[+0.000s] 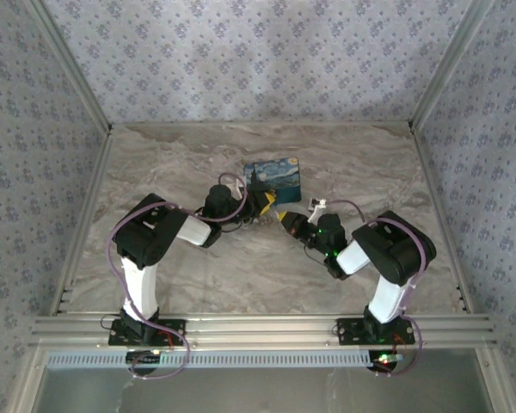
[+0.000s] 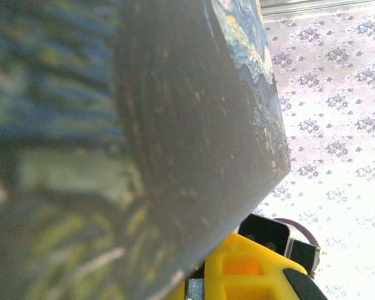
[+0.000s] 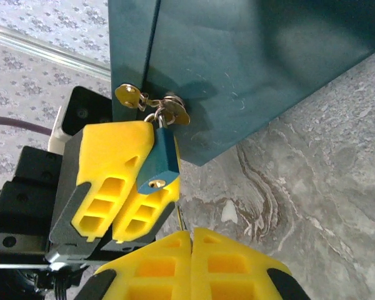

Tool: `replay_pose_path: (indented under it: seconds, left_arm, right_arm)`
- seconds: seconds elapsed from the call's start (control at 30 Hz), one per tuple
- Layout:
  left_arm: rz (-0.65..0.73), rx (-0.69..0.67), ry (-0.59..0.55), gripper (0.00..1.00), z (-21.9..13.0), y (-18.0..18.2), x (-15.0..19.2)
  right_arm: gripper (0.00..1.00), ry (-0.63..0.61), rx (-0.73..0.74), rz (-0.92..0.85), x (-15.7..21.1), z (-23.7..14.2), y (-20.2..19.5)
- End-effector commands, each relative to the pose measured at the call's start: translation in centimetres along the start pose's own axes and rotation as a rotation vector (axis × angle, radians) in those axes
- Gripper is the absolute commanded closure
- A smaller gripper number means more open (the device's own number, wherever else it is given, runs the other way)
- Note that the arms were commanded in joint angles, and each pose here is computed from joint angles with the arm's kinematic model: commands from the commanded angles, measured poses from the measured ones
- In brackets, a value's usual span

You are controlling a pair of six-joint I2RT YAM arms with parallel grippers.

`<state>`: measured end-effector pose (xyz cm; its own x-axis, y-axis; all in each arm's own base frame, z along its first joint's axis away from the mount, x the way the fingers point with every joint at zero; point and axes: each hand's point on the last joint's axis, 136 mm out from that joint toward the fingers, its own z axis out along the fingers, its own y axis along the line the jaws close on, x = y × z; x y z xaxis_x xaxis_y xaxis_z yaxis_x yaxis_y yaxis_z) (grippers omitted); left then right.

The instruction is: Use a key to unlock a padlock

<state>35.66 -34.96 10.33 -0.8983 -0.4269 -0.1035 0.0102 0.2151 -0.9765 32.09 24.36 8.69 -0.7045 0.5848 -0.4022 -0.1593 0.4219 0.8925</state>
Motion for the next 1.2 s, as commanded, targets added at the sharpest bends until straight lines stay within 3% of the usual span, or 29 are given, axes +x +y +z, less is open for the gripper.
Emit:
replay_pose_path:
  seconds: [0.0, 1.17]
  left_arm:
    - [0.023, 0.075, -0.017, 1.00, 0.1, -1.7, -0.5]
    - [0.001, 0.121, -0.046, 1.00, 0.2, -1.6, -0.7]
  right_arm:
    - [1.00, -0.055, -0.056, 0.034, -0.9, 0.6, 1.4]
    - [1.00, -0.093, -0.059, 0.081, -1.3, 0.0, 2.0]
